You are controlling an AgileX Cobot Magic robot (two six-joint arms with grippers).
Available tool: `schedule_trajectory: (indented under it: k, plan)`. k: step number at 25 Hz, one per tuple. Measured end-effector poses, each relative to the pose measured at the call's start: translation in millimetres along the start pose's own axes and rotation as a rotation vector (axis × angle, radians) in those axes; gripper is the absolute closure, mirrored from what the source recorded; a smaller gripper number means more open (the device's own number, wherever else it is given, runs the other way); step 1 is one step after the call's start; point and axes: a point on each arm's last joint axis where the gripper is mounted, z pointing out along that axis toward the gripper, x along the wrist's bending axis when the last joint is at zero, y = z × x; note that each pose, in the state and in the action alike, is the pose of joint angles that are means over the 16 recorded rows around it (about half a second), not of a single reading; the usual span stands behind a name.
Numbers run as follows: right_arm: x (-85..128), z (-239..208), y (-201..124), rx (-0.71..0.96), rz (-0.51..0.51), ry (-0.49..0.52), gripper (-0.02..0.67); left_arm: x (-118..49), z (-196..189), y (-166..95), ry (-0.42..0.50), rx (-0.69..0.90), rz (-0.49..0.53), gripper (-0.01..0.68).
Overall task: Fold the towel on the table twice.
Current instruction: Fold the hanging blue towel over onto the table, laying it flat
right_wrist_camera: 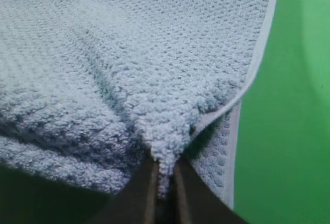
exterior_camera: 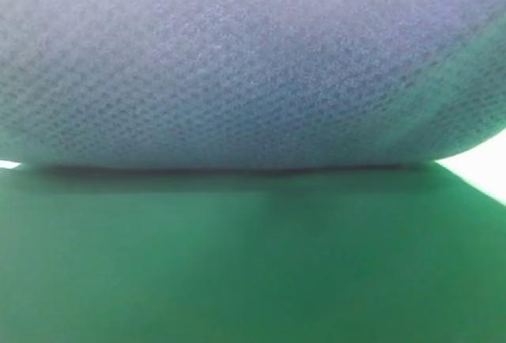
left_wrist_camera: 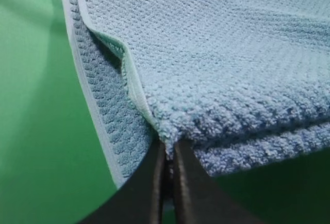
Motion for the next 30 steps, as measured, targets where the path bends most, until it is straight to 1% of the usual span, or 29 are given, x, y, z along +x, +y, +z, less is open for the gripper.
schedule_trajectory:
  k: [3,6,17,21,30]
  plan:
    - [-1,6,6,-0.001,0.000,-0.019,0.649,2.1,9,4,0.009,-0.005,-0.015,0.673]
    - [-3,16,16,-0.004,0.003,-0.045,0.649,3.5,20,14,0.021,-0.016,-0.029,0.673]
    - [-23,77,71,0.012,0.021,-0.128,0.649,9.9,83,68,0.087,-0.033,-0.055,0.673]
    - [-31,103,89,0.022,0.023,-0.146,0.649,14.4,109,83,0.112,-0.033,-0.054,0.673]
    - [-41,155,117,0.024,0.010,-0.161,0.649,28.0,155,98,0.160,-0.069,-0.051,0.673]
